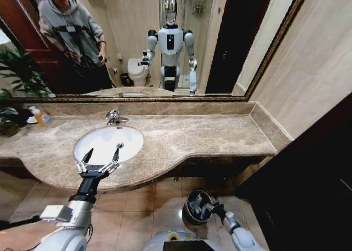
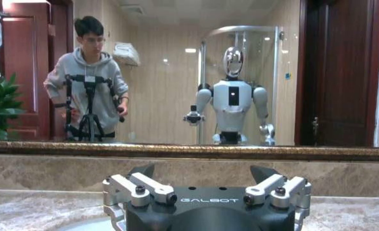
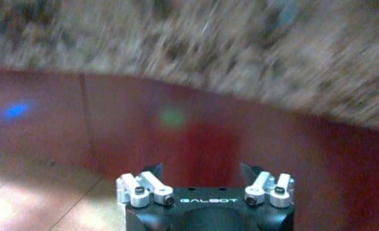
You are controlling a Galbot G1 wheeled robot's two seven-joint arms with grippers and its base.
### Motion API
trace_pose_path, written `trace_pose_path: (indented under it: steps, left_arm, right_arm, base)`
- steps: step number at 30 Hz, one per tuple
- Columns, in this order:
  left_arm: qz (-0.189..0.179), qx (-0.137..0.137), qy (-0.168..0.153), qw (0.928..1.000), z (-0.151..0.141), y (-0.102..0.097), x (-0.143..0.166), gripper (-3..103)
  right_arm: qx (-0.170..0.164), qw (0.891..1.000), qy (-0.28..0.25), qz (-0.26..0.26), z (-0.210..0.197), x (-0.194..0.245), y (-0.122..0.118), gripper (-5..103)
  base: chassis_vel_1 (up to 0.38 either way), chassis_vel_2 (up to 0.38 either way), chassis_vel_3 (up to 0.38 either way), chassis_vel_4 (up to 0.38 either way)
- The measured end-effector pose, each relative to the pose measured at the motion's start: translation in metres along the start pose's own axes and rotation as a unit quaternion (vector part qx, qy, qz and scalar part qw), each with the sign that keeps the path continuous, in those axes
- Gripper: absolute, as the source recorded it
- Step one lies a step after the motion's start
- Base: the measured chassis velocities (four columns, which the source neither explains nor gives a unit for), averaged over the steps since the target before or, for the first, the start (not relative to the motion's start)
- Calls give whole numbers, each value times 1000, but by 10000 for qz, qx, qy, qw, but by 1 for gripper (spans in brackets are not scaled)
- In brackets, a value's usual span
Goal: Pick up the trash from the sink and place it in the trash bin.
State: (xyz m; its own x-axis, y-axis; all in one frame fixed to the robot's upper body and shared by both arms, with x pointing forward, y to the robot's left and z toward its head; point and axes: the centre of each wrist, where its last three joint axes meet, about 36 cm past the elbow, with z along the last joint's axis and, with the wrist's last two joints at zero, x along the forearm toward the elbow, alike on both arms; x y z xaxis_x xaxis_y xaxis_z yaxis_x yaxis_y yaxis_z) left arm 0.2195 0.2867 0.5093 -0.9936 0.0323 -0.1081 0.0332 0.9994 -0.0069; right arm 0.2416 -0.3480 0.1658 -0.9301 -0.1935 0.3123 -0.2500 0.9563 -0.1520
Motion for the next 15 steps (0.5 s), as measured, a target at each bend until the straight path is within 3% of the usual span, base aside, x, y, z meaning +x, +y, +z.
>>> trace_pose_path:
  steps: [2,4,9,12,15]
  left_arm:
    - [0,0,0,10000,0,0,0,100]
    - [1,0,0,10000,0,0,0,100]
    - [1,0,0,10000,0,0,0,100]
    - [0,0,0,10000,0,0,0,100]
    - [0,0,0,10000,0,0,0,100]
  right_arm:
    - [-57,9999,-87,130,-8,8,-3,86]
    - [-251,9985,-248,419,-33,28,-9,96]
    - [-381,9953,-458,762,-75,54,-20,100]
    - [-559,9888,-875,1074,-159,84,-26,100]
    - [-653,9839,-1182,1171,-195,88,-18,100]
  base:
    - [0,0,0,0]
    - [0,0,0,0]
    - [0,0,0,0]
    - [0,0,0,0]
    - [0,0,0,0]
